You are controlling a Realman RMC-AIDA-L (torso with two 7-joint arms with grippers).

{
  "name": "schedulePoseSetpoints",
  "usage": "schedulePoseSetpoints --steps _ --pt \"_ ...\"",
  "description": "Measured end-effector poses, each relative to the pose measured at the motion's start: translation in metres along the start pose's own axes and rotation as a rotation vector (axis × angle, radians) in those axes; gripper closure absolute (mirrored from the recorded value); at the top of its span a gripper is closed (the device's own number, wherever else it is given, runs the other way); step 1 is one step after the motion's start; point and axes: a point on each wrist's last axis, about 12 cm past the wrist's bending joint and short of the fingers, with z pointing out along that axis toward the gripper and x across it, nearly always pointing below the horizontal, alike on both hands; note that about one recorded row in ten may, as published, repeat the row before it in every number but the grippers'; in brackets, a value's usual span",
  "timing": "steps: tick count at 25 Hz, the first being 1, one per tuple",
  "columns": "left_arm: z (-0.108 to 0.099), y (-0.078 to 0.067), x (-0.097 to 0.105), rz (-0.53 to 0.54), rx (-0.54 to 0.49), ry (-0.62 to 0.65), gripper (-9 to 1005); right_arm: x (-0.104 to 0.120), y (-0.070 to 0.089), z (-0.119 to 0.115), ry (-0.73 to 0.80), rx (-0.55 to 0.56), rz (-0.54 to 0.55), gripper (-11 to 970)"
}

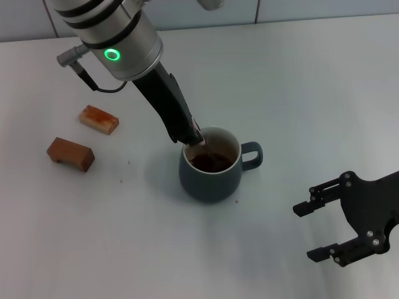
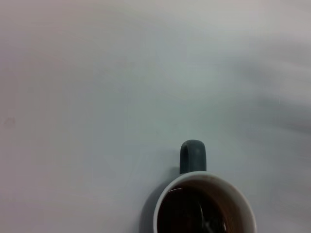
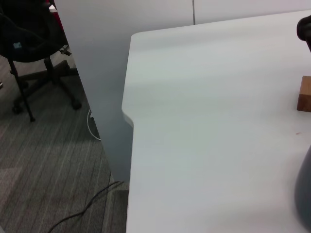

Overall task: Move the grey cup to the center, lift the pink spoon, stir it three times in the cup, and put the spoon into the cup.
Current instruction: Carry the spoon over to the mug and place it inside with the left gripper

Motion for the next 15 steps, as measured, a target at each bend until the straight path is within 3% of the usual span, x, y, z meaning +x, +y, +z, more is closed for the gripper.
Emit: schedulePoseSetpoints --steps 15 --pt "-0.0025 -0.0053 0.0038 0.002 0.019 0.029 741 -0.0012 -0.0008 -0.0002 0.001 -0.002 -0.004 264"
